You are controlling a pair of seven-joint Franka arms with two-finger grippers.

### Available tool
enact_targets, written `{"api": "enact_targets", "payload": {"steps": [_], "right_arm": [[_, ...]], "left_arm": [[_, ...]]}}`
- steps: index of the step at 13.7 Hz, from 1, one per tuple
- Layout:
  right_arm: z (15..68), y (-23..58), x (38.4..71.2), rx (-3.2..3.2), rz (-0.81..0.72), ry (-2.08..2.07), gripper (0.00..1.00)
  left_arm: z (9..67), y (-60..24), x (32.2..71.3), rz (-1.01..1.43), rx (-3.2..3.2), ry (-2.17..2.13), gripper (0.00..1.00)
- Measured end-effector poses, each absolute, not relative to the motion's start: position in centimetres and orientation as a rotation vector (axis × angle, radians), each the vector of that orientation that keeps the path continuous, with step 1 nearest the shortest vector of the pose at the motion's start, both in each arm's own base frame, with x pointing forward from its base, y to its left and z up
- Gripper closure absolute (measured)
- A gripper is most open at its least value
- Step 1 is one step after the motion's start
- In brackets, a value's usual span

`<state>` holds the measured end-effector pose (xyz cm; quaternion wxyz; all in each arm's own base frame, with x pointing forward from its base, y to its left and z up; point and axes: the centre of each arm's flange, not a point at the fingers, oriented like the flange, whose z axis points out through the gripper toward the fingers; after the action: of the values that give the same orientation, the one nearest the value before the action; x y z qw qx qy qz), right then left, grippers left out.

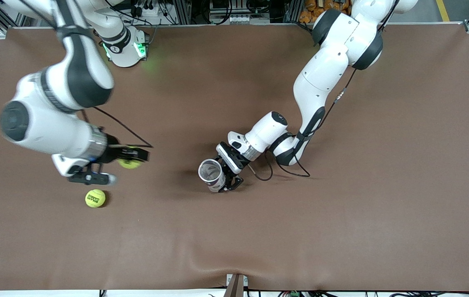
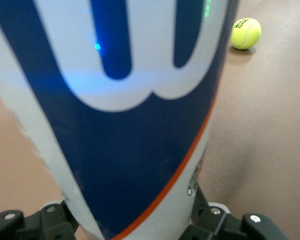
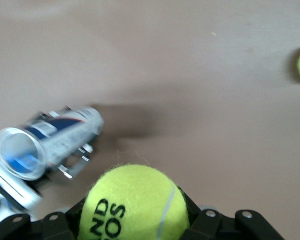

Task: Insert tennis ball vertically with right arm
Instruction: 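Grasp the nearer tennis ball with the right gripper and lift it, then carry the ball to the can mouth and release it inside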

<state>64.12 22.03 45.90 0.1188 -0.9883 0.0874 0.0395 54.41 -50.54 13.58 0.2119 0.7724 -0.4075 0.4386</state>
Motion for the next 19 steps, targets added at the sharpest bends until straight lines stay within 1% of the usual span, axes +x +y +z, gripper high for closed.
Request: {"api": "enact_targets", "payload": {"steps": [3, 4, 8, 11, 17, 18, 19], "right_arm": [[44.6, 27.8, 64.5, -2.830, 0.024, 0.492, 0.39], [44.1, 29.1, 64.6, -2.794, 0.014, 0.554, 0.39], [42.4, 34.5, 64.2, -2.698, 0.036, 0.639, 0.39], [40.4, 38.6, 62.7, -2.719, 0.057, 0.595, 0.39], [38.7, 38.9, 62.8, -2.737, 0.078, 0.600, 0.39], [38.7, 38.9, 62.8, -2.737, 0.076, 0.601, 0.33], [38.8, 38.8, 62.9, -2.736, 0.074, 0.602, 0.22]], "left_arm": [[13.6, -50.5, 54.4, 1.219, 2.145, -1.132, 0.15], [13.6, -50.5, 54.4, 1.219, 2.145, -1.132, 0.16], [13.6, -50.5, 54.4, 1.219, 2.145, -1.131, 0.16], [13.6, -50.5, 54.4, 1.219, 2.144, -1.131, 0.15], [13.6, -50.5, 54.4, 1.219, 2.144, -1.131, 0.15], [13.6, -50.5, 54.4, 1.220, 2.144, -1.131, 0.15], [13.6, -50.5, 54.4, 1.220, 2.144, -1.131, 0.16]]}}
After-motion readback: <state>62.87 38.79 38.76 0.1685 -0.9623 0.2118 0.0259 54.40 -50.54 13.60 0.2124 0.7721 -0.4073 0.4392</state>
